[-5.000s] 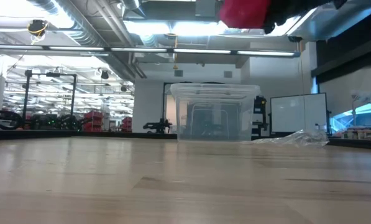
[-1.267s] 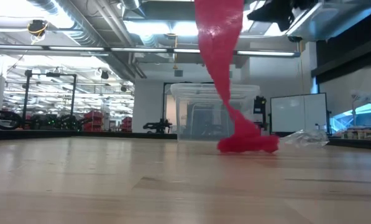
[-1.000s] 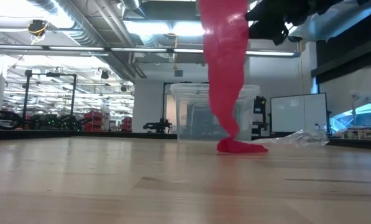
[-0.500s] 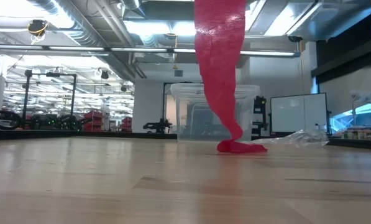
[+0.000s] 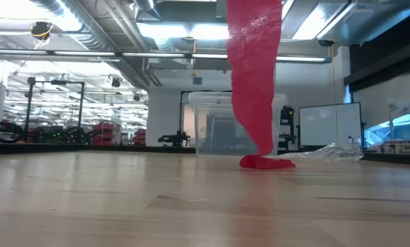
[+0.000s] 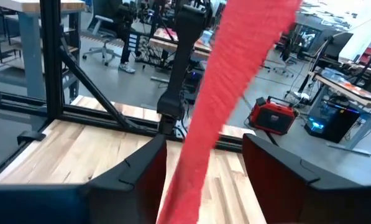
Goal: Roll bandage
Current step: Roll the red bandage
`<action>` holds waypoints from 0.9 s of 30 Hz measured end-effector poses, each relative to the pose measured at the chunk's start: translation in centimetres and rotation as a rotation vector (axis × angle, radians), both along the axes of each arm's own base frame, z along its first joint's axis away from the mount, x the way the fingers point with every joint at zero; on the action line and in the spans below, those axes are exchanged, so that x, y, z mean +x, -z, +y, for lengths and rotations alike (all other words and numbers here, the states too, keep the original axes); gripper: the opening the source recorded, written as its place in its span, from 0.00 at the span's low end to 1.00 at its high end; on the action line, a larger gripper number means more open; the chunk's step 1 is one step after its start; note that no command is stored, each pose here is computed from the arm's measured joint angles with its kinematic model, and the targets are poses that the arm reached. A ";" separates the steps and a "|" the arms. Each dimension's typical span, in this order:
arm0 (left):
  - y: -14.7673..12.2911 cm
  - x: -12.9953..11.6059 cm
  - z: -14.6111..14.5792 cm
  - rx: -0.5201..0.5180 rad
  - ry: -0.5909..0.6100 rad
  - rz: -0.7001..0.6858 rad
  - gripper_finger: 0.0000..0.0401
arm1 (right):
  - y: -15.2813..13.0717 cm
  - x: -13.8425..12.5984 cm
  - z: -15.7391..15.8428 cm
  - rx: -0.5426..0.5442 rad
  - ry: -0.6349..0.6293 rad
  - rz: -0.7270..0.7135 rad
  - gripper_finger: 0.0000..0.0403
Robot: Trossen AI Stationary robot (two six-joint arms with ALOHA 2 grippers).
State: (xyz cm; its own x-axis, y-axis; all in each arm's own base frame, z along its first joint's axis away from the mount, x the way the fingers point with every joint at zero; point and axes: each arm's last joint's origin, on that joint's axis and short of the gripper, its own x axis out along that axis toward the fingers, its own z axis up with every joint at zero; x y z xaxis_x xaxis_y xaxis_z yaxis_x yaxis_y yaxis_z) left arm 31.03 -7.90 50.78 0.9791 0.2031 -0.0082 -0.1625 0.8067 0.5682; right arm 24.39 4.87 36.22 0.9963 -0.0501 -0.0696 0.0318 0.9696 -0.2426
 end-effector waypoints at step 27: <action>0.0 0.0 0.0 0.002 -0.001 0.000 0.04 | 2.0 -0.4 -0.3 0.056 0.099 0.202 0.52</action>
State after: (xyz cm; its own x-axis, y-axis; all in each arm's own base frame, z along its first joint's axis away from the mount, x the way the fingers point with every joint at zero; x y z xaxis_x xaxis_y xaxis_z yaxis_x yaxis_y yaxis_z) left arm 31.03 -7.87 50.78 0.9788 0.2045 -0.0081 -0.1636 0.8054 0.5697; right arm 23.94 4.56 34.18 0.9522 -0.1375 -0.2729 0.0838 0.9763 -0.1994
